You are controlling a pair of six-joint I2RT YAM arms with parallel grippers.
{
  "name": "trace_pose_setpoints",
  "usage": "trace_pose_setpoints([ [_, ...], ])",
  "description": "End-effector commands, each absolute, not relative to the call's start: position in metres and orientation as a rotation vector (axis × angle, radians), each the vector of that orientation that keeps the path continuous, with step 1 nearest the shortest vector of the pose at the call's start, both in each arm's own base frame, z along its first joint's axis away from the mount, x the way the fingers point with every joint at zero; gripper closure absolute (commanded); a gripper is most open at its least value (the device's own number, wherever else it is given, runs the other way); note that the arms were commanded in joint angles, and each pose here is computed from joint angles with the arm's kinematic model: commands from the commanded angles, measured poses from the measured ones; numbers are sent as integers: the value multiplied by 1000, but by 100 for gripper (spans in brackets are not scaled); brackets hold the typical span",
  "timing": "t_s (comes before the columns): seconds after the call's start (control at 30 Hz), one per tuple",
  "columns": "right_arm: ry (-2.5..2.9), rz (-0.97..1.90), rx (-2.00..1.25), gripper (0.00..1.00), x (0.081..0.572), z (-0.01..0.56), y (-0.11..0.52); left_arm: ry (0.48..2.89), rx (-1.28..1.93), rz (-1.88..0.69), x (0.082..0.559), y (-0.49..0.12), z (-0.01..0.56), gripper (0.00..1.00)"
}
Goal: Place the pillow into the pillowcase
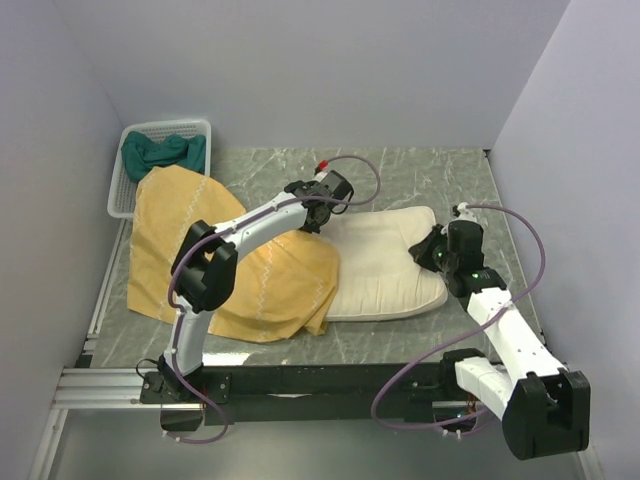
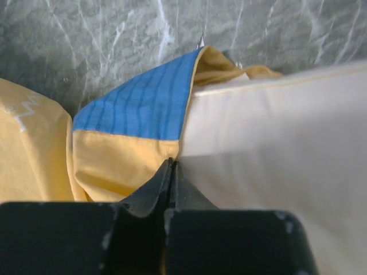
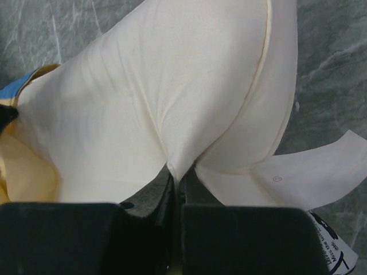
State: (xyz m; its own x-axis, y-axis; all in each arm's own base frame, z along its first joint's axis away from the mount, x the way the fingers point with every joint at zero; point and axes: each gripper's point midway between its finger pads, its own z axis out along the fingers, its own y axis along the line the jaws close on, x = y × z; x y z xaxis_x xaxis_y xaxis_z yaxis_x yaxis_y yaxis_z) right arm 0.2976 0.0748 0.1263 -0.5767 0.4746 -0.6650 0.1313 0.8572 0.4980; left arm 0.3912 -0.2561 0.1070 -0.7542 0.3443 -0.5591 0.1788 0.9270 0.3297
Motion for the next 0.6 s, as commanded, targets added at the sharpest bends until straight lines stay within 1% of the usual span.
trace_pose_setpoints([
  [0.0,2009,609,320,100,304,194,88,2268,291,199,412,-277,187,99],
  [0.07,1983,663,282,100,302,210,95,2190,299,95,416,-292,218,99],
  [0.1,1975,686,265,100,299,217,99,2152,296,9,412,-303,242,99],
  [0.2,1940,779,196,100,293,241,113,2067,322,-211,406,-329,285,99],
  [0.37,1864,813,162,100,282,276,115,2051,319,-242,404,-332,302,99],
  [0.47,1849,865,143,100,279,287,122,1992,350,-349,396,-350,325,99],
  [0.5,1833,925,96,100,274,295,131,1986,359,-374,396,-355,328,99],
  [0.57,1778,979,78,100,265,312,136,1959,414,-490,388,-373,342,99],
])
